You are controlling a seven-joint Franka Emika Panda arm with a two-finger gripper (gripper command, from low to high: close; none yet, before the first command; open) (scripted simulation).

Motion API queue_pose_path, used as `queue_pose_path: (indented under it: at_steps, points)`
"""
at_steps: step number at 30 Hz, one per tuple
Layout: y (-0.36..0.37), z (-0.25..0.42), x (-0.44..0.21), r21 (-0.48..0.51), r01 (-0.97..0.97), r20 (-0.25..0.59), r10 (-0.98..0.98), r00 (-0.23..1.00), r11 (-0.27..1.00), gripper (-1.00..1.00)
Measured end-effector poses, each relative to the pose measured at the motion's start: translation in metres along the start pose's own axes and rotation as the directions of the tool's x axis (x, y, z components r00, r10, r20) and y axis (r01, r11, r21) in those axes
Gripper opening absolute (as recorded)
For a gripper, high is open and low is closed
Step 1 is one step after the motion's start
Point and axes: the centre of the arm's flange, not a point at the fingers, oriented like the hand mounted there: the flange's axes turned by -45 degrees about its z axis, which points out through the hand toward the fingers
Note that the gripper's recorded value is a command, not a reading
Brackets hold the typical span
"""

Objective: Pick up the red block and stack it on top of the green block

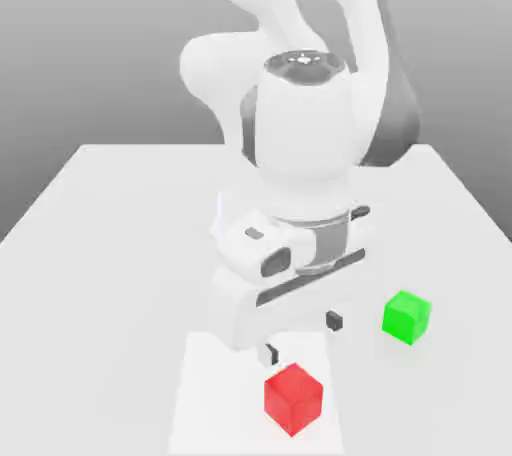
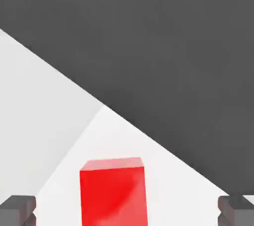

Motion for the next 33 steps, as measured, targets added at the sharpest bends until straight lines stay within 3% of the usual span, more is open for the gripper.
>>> queue_pose_path:
  at_steps: [4,5,12,17,21,27,33]
  points:
    - [-0.001,0.050,-0.002,0.003,0.010,0.010,-0.010,1.000,1.000,0.00]
    - [-0.002,0.058,-0.003,0.003,0.009,0.011,-0.009,1.000,1.000,-1.00]
    - [-0.002,0.058,-0.003,0.004,0.010,0.012,-0.010,1.000,1.000,-1.00]
    - [-0.002,0.007,-0.002,0.004,0.012,0.012,-0.012,1.000,1.000,-1.00]
    - [-0.062,-0.013,0.010,0.014,0.307,0.008,-0.307,0.952,0.952,-1.00]
    - [-0.168,-0.029,0.010,0.019,0.765,0.000,-0.765,0.644,0.644,-1.00]
    - [-0.242,-0.035,-0.014,0.014,0.974,-0.002,-0.974,0.225,0.225,-1.00]
